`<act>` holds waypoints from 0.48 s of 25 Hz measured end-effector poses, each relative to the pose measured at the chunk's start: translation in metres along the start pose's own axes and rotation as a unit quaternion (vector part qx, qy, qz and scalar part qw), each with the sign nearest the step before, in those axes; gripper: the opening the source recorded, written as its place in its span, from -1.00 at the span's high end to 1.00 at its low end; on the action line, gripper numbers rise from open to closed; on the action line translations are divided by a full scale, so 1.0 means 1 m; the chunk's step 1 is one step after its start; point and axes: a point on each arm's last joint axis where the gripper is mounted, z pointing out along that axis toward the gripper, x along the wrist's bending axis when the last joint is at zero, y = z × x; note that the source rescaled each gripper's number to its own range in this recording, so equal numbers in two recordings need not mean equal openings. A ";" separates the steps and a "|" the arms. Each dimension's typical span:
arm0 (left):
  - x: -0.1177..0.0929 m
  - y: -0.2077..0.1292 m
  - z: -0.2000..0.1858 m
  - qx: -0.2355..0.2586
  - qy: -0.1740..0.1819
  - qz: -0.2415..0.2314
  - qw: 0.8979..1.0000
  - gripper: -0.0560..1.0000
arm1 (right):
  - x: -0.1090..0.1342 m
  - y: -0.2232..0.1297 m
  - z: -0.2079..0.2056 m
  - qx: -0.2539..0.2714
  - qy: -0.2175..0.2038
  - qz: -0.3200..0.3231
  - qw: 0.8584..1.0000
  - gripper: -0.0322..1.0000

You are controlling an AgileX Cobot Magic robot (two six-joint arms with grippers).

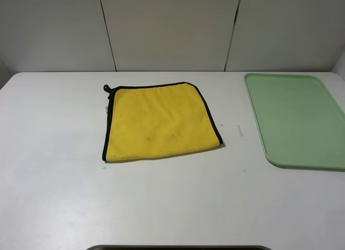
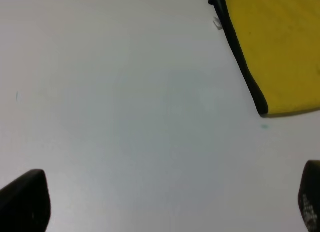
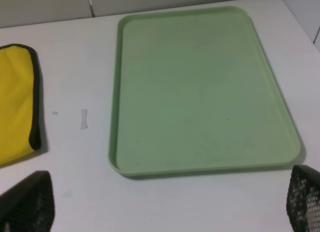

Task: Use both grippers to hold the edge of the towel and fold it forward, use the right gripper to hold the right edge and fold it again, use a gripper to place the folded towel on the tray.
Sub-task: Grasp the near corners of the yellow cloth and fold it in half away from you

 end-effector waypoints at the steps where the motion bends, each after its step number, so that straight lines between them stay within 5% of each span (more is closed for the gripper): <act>1: 0.000 0.000 0.000 0.000 0.000 0.000 1.000 -1.00 | 0.000 0.000 0.000 0.000 0.000 0.000 1.000 -1.00; 12: 0.000 0.000 0.000 0.000 0.000 0.000 1.000 -0.99 | 0.000 0.000 0.000 0.000 0.000 0.000 1.000 -1.00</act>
